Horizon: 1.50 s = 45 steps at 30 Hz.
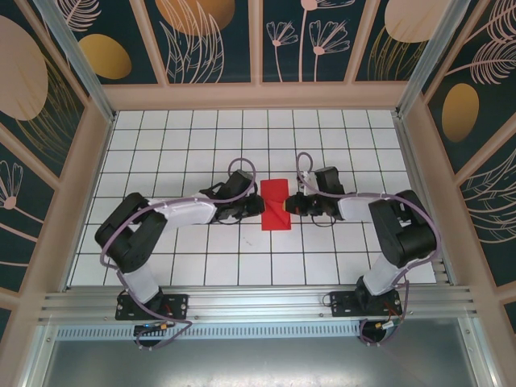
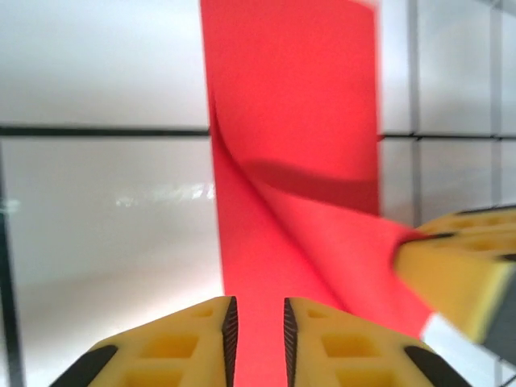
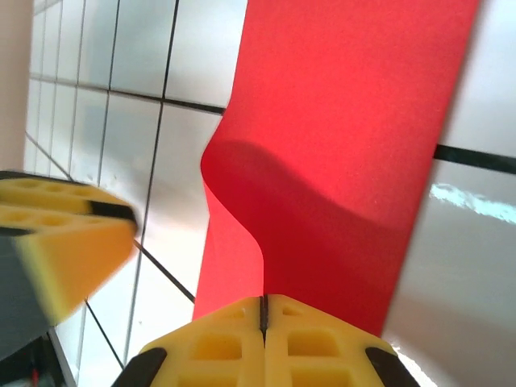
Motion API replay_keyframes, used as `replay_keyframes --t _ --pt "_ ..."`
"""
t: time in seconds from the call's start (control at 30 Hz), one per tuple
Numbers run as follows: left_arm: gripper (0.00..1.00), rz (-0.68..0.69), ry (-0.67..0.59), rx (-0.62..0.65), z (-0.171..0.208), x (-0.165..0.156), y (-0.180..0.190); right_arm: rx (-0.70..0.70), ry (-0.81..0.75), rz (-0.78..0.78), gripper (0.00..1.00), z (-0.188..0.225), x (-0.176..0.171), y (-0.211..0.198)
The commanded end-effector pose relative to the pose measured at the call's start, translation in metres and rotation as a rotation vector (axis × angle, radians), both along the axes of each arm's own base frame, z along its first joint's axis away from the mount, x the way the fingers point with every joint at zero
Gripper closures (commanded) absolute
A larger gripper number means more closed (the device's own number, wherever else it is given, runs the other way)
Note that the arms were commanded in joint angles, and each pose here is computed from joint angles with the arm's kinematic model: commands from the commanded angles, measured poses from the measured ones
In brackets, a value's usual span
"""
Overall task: Fold a paper plane with a square sheet of paper (pick it up from the middle)
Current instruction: Fold the triangle a second time at the center of the table.
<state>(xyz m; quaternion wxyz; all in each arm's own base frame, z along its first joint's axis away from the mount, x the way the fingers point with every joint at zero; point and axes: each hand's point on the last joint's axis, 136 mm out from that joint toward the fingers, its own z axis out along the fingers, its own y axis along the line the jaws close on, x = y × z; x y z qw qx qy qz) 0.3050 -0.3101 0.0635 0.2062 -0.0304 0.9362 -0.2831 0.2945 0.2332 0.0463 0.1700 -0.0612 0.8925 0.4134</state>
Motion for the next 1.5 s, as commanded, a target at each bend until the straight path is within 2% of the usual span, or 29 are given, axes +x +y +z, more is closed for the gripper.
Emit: replay_keyframes --t 0.0,0.47,0.6,0.8,1.0,1.2,1.47 --pt "0.73 0.071 -0.117 0.019 0.043 0.014 0.016 0.077 -0.008 -0.125 1.0 0.024 0.005 0.01" --pt "0.78 0.235 -0.201 0.022 0.071 0.001 0.077 0.208 -0.059 -0.278 1.0 0.074 -0.012 0.076" --pt "0.79 0.247 -0.22 -0.001 0.075 -0.004 0.085 0.155 -0.068 -0.278 1.0 0.073 -0.013 0.083" --pt "0.87 0.125 -0.139 -0.102 0.054 -0.018 0.056 0.14 0.008 -0.299 1.0 0.034 -0.027 0.075" --pt "0.94 0.048 -0.032 -0.181 0.028 -0.029 0.033 0.14 0.029 -0.294 1.0 0.018 -0.031 0.075" --pt "0.95 0.033 0.056 -0.192 0.005 -0.036 0.02 0.142 0.025 -0.302 1.0 0.017 -0.031 0.072" --pt "0.98 0.03 0.125 -0.131 -0.024 -0.041 0.015 0.137 0.026 -0.303 1.0 0.014 -0.031 0.071"
